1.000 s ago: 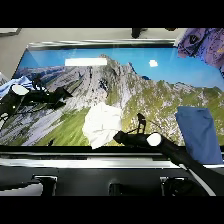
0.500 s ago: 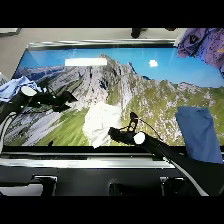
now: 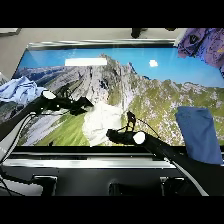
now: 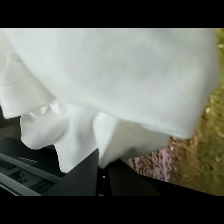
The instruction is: Fold the clothes and pants, and hang the long-sleeved shirts on hangers.
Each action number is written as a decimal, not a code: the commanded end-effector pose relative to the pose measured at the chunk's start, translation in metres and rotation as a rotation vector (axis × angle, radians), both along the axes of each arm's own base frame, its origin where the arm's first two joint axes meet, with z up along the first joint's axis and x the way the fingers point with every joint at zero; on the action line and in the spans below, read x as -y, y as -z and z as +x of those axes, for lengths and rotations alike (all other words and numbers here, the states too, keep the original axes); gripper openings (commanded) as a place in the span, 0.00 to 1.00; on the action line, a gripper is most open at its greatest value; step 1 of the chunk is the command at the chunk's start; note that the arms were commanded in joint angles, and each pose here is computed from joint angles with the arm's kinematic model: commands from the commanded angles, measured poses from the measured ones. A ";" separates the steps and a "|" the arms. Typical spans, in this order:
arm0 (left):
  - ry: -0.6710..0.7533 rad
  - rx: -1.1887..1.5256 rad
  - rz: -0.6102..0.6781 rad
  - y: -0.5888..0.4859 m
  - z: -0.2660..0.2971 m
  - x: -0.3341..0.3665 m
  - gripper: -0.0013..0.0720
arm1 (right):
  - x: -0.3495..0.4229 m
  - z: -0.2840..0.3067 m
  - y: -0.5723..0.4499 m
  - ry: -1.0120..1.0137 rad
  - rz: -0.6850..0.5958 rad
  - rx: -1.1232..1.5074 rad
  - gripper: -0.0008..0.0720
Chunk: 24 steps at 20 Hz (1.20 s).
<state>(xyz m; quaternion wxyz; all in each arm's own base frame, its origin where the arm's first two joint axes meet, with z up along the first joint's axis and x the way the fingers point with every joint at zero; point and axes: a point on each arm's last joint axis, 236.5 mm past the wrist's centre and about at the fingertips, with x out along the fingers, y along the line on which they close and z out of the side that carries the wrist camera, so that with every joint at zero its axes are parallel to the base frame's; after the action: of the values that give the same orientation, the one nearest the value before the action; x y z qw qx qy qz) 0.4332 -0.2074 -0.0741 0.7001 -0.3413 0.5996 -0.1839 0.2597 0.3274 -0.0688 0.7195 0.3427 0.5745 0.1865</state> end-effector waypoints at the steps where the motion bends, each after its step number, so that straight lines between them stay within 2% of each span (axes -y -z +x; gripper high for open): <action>1: -0.006 -0.017 -0.036 0.010 0.001 0.014 0.54 | -0.001 0.000 -0.012 -0.021 0.008 0.033 0.05; 2: -0.007 -0.021 -0.043 0.011 0.001 0.015 0.25 | 0.000 0.000 -0.017 -0.030 0.006 0.052 0.05; 3: 0.006 0.009 -0.043 0.007 0.004 0.014 0.05 | 0.000 -0.001 -0.022 -0.044 0.004 0.068 0.05; 8: -0.073 0.239 -0.068 -0.093 0.060 -0.029 0.04 | 0.023 0.022 -0.082 -0.045 -0.064 0.259 0.05; 11: -0.156 0.467 0.014 -0.199 0.085 -0.084 0.04 | 0.082 0.057 -0.136 -0.032 -0.248 0.349 0.05; 13: -0.202 0.606 0.075 -0.272 0.083 -0.118 0.04 | 0.126 0.083 -0.198 0.005 -0.352 0.476 0.05; 16: -0.288 0.796 0.126 -0.372 0.054 -0.157 0.04 | 0.174 0.091 -0.311 0.034 -0.440 0.703 0.05; 19: -0.387 0.913 0.176 -0.441 0.002 -0.187 0.04 | 0.201 0.063 -0.400 0.046 -0.490 0.874 0.05; 24: -0.377 1.025 0.347 -0.488 -0.091 -0.190 0.04 | 0.228 -0.006 -0.499 0.127 -0.424 1.082 0.05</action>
<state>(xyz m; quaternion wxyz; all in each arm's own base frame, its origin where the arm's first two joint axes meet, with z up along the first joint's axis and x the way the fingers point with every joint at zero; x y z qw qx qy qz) 0.3936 -0.0218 0.3879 0.9518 -0.2316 0.1579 -0.1249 0.2942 0.1237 0.3824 0.9627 0.0909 0.1825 0.1776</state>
